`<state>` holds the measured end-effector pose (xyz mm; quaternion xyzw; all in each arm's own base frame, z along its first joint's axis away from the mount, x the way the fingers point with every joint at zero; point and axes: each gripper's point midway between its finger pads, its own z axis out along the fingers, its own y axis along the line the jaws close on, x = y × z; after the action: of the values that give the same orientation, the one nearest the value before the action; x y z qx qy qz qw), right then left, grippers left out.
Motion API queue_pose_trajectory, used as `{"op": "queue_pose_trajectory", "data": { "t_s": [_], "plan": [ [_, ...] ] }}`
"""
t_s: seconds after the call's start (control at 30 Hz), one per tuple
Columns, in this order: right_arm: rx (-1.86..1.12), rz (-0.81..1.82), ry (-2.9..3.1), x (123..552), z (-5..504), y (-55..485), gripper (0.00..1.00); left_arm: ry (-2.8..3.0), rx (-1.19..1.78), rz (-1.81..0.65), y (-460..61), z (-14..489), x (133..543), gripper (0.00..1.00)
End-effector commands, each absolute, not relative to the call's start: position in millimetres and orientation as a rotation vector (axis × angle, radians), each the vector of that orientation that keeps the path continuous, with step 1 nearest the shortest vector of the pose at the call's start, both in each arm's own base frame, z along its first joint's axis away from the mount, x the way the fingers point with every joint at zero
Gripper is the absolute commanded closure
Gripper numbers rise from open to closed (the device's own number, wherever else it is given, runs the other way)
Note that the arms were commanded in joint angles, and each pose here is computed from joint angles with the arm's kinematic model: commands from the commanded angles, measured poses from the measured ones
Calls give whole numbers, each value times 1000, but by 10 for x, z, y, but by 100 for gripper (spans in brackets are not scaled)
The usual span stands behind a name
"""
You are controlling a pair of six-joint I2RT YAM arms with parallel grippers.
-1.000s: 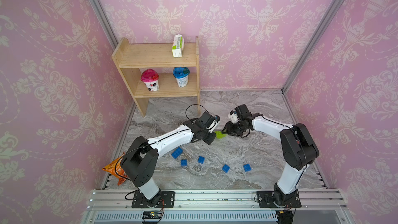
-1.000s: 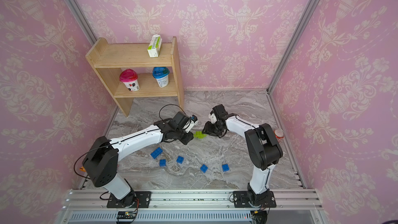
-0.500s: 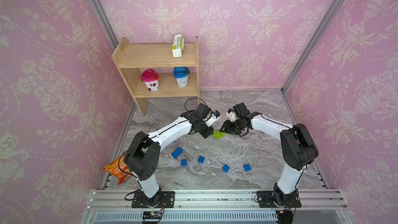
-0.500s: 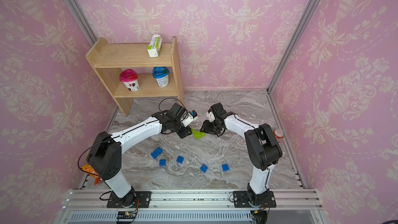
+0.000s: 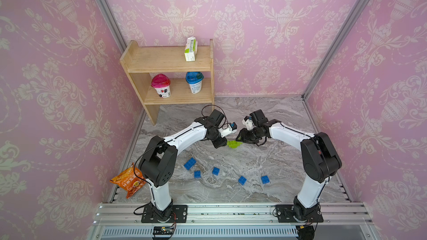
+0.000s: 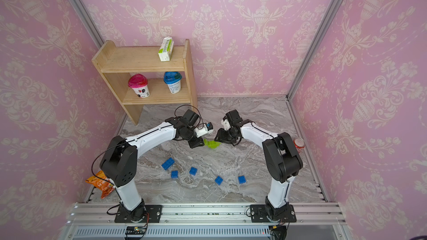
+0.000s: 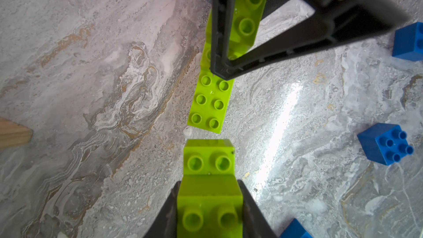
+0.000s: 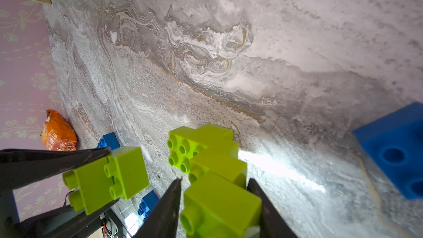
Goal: Assemble the letter v with lego
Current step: Assemble the lego brick with the lego brick.
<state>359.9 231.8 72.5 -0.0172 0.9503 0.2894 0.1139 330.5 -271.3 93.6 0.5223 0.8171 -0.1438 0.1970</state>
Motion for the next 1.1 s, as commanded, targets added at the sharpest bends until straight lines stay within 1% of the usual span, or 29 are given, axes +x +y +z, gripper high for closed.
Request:
{"op": "queue_pose_trajectory", "data": {
  "t_s": [0.0,0.3,0.47,1.07],
  "plan": [
    [-92,839,2771,3625,786,2348,52,2158,1601,-459,-2789,961,3296,100],
    [-94,840,2776,3613,772,2348,52,2030,1726,-518,-2859,902,3266,100],
    [-99,844,2777,3606,763,2352,52,2027,1738,-536,-2856,870,3290,100],
    [-102,849,2783,3590,751,2351,52,2029,1810,-489,-2829,784,3435,100]
  ]
}}
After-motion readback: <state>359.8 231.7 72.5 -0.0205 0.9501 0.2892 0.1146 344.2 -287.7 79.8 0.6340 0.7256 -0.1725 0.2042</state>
